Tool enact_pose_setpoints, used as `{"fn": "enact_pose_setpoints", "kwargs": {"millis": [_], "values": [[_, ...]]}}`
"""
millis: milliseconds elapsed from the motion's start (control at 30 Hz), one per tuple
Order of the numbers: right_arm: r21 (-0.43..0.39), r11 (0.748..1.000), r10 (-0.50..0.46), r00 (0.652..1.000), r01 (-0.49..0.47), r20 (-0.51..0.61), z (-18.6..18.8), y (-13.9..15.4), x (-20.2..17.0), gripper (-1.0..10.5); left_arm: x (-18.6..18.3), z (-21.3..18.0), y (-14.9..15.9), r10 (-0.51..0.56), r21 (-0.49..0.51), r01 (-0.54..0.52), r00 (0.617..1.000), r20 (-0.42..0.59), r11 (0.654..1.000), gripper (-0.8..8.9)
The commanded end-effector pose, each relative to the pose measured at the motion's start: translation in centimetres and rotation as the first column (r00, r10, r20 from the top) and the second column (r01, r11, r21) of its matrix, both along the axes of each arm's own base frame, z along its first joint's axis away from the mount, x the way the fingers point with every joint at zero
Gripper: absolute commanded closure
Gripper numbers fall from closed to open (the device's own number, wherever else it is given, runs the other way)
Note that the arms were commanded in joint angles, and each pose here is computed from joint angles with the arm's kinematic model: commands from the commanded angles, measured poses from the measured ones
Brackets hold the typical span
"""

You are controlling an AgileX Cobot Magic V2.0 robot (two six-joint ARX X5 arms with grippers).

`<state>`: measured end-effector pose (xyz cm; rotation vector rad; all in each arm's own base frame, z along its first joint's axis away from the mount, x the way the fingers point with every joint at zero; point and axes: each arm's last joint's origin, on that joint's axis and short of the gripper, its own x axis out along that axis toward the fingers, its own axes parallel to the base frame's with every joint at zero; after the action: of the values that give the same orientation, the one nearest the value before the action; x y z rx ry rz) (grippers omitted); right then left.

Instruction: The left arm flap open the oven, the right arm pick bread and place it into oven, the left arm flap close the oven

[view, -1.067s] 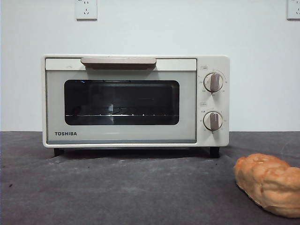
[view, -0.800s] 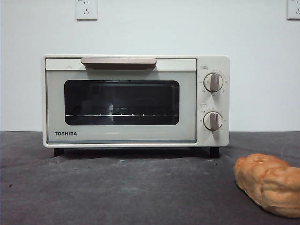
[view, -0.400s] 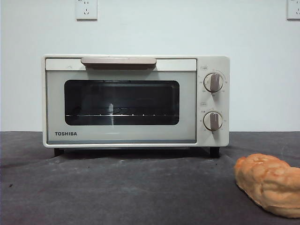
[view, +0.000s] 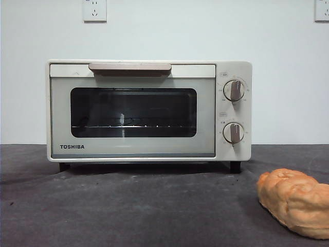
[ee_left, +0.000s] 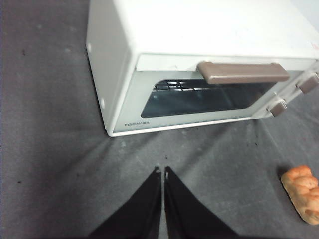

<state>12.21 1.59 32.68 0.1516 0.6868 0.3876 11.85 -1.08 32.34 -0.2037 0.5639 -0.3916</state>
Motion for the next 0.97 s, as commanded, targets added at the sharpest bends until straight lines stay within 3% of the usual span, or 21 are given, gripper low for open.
{"fn": "enact_pose_setpoints", "kwargs": {"millis": [33,133,267,333,667,967], "values": [[-0.023,0.999,0.022,1.0,-0.022,0.0,0.3,0.0,0.2,9.4,-0.1,0.6,0.0,-0.022,0.022,0.022,0.999,0.028,1.0,7.98],[-0.021,1.0,0.022,1.0,-0.022,-0.003,0.3,0.0,0.2,9.0,-0.2,0.5,0.0,-0.027,0.03,0.027,0.999,0.021,0.999,7.98],[-0.009,1.0,0.012,1.0,-0.012,-0.01,0.3,0.0,0.2,5.8,-0.2,0.4,0.0,-0.028,0.031,0.028,1.0,0.008,0.999,7.98],[-0.002,1.0,0.009,1.0,-0.009,-0.016,0.2,0.1,0.2,5.0,-0.2,0.3,0.0,-0.028,0.031,0.028,1.0,0.004,0.999,7.98],[0.05,0.997,0.066,0.992,-0.061,-0.108,-0.6,1.2,0.1,5.1,-0.2,0.3,0.0,-0.028,0.031,0.028,1.0,0.004,0.999,7.98],[0.145,0.986,0.113,0.976,-0.086,-0.188,-4.7,3.3,0.9,5.1,-0.5,0.5,0.0,-0.028,0.031,0.028,0.999,0.015,0.999,7.98]]}}
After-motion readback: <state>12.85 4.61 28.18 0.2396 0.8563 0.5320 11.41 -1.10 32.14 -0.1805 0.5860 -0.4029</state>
